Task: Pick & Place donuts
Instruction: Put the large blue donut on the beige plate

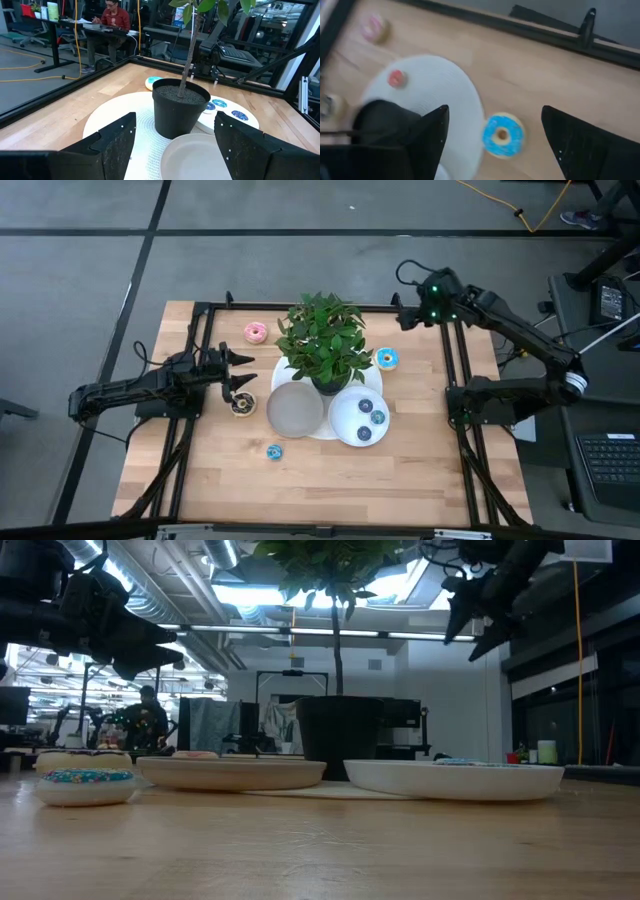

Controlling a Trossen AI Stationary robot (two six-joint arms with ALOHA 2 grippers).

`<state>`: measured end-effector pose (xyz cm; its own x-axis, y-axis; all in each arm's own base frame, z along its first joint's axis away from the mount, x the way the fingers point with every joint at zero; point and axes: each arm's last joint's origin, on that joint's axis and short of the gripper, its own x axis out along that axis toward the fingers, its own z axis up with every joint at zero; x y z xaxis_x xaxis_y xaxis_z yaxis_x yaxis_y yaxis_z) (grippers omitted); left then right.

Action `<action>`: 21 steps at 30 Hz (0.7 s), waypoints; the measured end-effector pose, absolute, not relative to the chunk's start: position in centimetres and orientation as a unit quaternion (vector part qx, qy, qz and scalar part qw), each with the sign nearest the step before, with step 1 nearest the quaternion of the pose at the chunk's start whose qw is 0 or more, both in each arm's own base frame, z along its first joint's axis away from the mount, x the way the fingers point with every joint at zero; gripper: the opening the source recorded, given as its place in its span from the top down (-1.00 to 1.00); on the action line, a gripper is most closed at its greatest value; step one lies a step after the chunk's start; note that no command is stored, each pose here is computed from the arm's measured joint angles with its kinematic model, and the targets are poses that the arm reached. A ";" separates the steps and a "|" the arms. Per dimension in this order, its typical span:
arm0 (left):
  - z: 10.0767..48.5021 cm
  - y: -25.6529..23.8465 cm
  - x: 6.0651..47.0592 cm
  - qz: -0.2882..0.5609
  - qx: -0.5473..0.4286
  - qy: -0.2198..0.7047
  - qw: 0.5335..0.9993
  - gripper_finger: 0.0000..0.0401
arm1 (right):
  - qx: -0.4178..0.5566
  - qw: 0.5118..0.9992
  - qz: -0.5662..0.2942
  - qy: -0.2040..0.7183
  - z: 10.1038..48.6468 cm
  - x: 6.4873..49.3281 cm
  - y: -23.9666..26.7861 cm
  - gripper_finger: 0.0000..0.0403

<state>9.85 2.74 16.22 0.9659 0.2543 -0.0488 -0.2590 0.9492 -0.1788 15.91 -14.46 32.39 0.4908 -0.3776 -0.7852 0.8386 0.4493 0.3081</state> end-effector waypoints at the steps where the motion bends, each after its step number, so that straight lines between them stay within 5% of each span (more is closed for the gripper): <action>1: 16.2 2.7 9.9 0.130 -0.092 0.013 0.987 -0.30 | 0.349 0.785 -0.384 0.337 32.2 15.9 -14.5 -0.57; 21: 16.2 2.7 9.9 0.130 -0.092 0.013 0.987 -0.30 | 0.388 0.756 -0.360 0.385 22.4 14.3 -15.3 -0.57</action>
<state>9.85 2.74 16.22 0.9658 0.2547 -0.0490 -0.2594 0.9491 -0.1785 14.30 -15.28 22.37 0.4438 -0.2450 -0.8620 0.8433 0.4395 0.3093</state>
